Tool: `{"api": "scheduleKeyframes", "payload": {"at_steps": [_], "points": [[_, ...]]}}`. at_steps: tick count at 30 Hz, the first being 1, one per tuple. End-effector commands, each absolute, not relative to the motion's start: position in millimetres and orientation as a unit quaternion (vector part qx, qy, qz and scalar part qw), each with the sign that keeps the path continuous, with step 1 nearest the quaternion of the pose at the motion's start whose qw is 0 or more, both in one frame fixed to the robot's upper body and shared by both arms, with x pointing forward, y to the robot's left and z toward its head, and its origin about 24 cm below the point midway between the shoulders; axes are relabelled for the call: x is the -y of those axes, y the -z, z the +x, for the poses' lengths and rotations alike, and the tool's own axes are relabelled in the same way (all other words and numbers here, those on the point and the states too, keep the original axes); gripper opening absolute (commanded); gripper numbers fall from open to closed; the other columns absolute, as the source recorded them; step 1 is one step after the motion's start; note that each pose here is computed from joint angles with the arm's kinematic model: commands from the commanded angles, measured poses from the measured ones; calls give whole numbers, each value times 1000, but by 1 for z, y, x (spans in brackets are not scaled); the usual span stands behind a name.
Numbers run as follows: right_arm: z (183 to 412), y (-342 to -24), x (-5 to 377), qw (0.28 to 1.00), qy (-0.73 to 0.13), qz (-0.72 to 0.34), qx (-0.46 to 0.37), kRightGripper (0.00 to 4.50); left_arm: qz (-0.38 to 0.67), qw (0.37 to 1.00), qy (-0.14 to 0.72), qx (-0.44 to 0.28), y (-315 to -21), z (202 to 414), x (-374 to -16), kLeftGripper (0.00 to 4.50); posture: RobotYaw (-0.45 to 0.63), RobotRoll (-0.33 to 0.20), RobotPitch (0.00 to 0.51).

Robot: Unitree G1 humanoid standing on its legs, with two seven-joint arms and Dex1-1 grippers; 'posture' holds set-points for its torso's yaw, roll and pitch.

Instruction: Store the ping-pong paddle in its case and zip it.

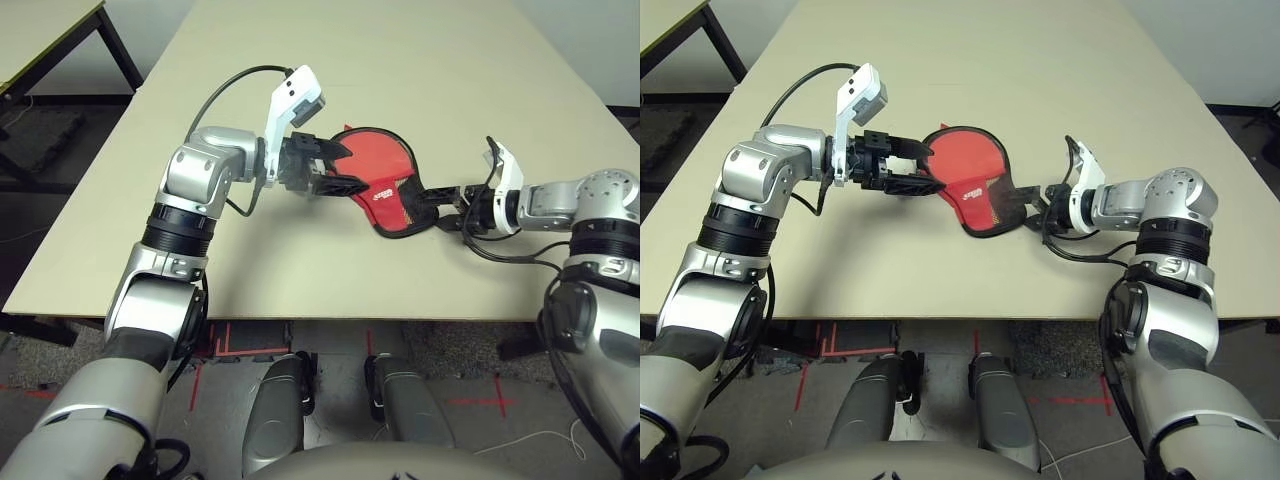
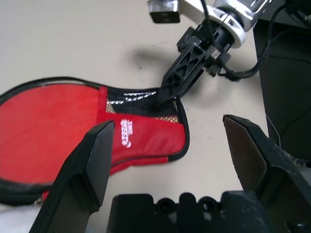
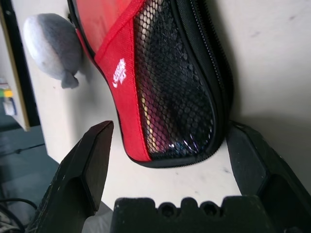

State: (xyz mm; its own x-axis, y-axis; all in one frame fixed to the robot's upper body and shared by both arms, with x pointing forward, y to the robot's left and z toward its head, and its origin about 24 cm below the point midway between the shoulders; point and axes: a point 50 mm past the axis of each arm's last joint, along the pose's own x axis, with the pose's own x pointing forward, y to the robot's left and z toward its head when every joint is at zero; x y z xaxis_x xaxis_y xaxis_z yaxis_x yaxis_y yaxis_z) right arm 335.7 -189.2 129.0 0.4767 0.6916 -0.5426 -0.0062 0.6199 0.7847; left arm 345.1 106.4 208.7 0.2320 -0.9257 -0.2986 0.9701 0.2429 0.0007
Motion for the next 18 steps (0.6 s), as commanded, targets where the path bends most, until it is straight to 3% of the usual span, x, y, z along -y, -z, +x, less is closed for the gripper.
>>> {"api": "scheduleKeyframes", "payload": {"at_steps": [1,6,8,10,18], "points": [[334,-116,171,744,-237,383,-494,4467,95,778,610,-117,-209,346,-104,4500,27,0,150],[335,-114,166,739,-234,389,-498,4467,93,780,607,-117,-209,346,-104,4500,39,0,155],[337,-113,166,742,-227,390,-496,4096,93,782,605,-118,-209,346,-105,4500,44,0,156],[338,-112,167,747,-219,388,-493,3640,93,783,603,-119,-208,346,-106,4500,44,0,156],[339,-114,170,761,-204,385,-481,590,94,786,599,-122,-207,346,-108,4500,47,0,158]]}}
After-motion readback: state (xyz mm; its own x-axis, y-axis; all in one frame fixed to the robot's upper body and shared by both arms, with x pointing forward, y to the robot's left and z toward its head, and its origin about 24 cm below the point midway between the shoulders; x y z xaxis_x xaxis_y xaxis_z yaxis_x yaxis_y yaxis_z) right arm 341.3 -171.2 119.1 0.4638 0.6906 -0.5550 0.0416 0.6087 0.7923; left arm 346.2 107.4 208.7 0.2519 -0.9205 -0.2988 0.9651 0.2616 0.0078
